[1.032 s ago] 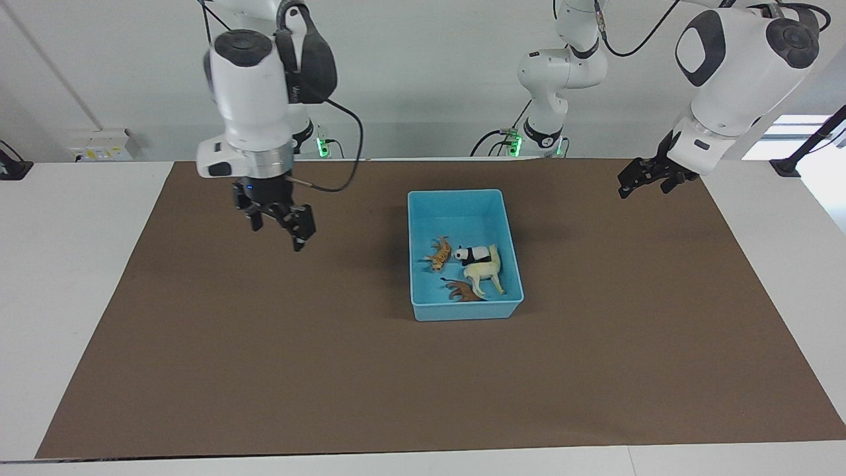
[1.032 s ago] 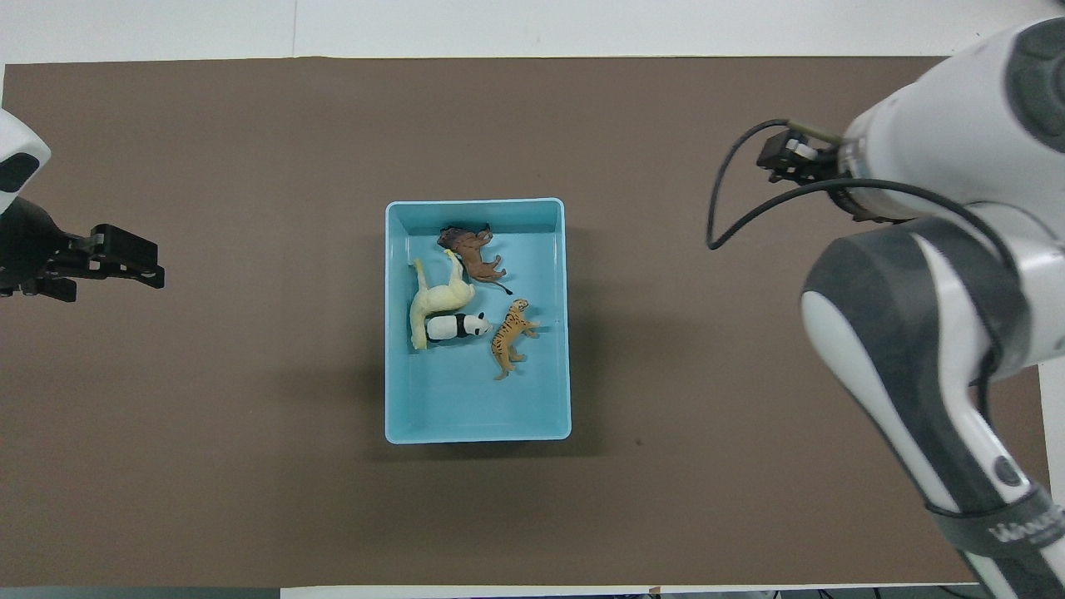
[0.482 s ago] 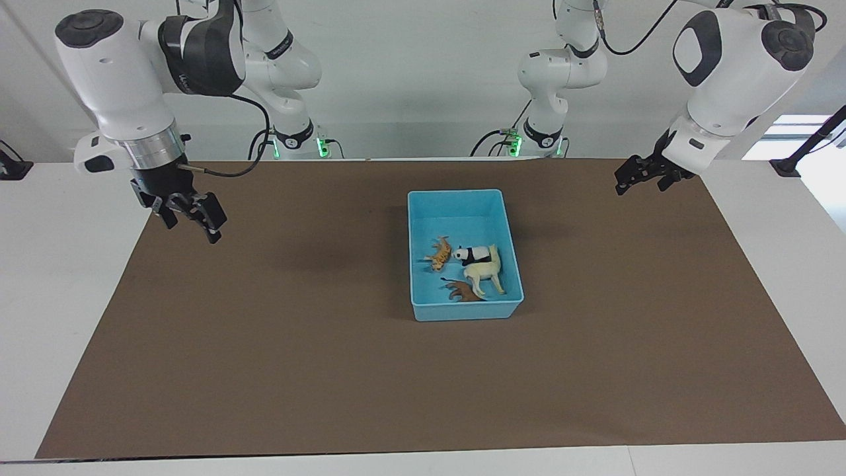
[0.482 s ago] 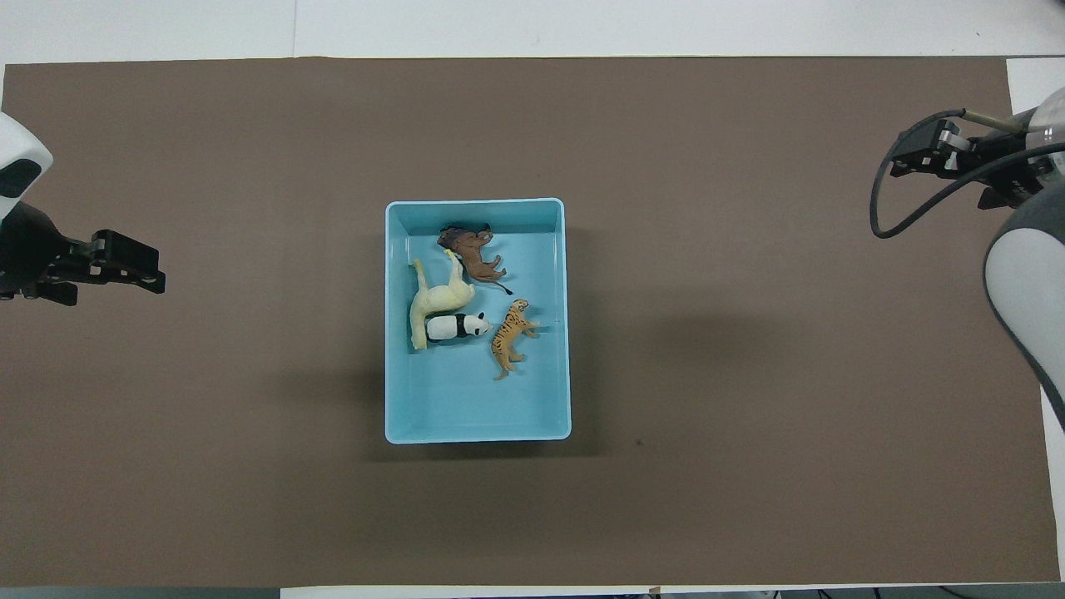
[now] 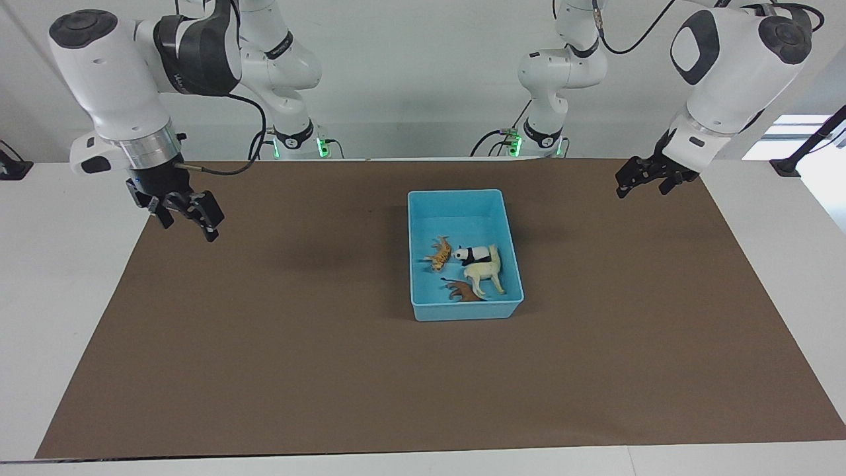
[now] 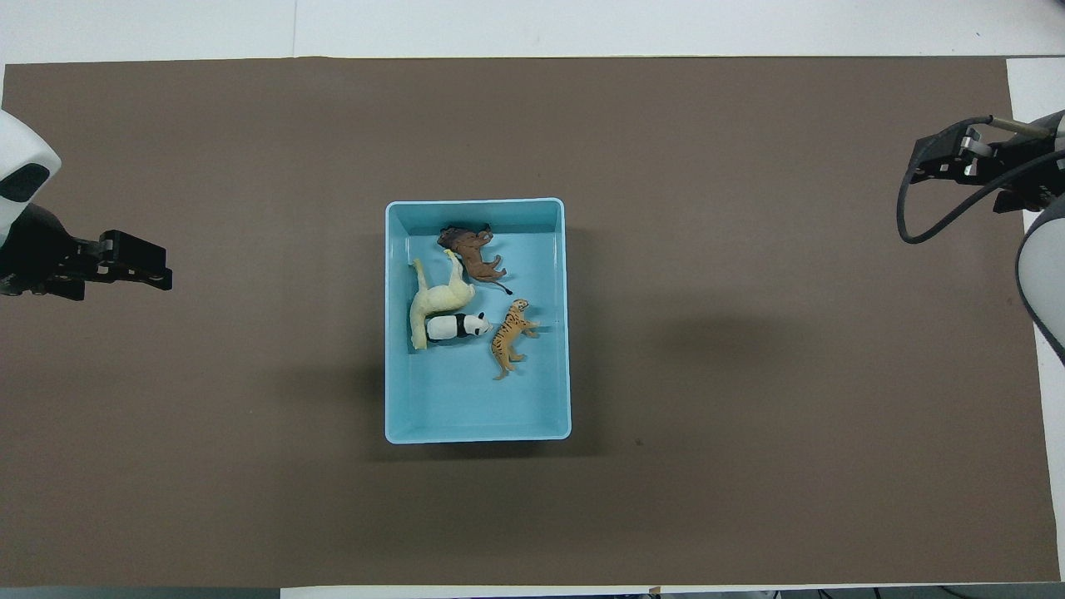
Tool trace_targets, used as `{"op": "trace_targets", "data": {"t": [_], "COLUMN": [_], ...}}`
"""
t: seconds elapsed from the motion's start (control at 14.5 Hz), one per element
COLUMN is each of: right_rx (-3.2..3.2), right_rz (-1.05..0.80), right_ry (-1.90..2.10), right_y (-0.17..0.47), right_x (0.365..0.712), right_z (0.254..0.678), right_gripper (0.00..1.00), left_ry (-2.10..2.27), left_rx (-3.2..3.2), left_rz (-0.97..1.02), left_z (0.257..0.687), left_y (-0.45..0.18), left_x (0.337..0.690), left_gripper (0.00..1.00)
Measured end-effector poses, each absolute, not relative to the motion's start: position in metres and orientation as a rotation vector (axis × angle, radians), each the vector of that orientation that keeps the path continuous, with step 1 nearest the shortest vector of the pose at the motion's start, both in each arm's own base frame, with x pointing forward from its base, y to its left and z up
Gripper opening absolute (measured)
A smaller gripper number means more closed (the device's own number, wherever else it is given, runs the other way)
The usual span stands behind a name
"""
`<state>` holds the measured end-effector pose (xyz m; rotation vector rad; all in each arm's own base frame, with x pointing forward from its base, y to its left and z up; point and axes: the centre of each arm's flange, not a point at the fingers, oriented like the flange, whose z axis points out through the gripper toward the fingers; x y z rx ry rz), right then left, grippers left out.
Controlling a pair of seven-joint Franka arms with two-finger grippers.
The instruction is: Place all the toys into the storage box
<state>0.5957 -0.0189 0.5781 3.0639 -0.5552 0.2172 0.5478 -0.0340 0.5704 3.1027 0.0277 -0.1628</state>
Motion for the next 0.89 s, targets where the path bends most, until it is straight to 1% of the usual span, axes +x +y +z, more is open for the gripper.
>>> {"op": "trace_targets", "data": {"t": [0.34, 0.55, 0.69, 0.89], "right_rx": [3.066, 3.072, 3.074, 3.079], "right_rz": [0.207, 0.119, 0.088, 0.010], "right_ry": [-0.541, -0.439, -0.390, -0.296], "right_y": [-0.015, -0.024, -0.039, -0.041], "right_x": [0.592, 0.585, 0.577, 0.561], "right_z": [0.581, 0.579, 0.585, 0.594], "right_gripper": [1.00, 1.00, 1.00, 1.00], "left_ry": [-0.011, -0.024, -0.024, -0.024], "left_rx": [3.103, 3.103, 3.103, 3.103], "left_rz": [-0.149, -0.124, -0.094, -0.089], "left_z": [0.574, 0.577, 0.579, 0.579], "left_y": [-0.042, -0.041, -0.041, -0.041], "left_x": [0.546, 0.547, 0.549, 0.549], "left_gripper": [1.00, 1.00, 1.00, 1.00]}}
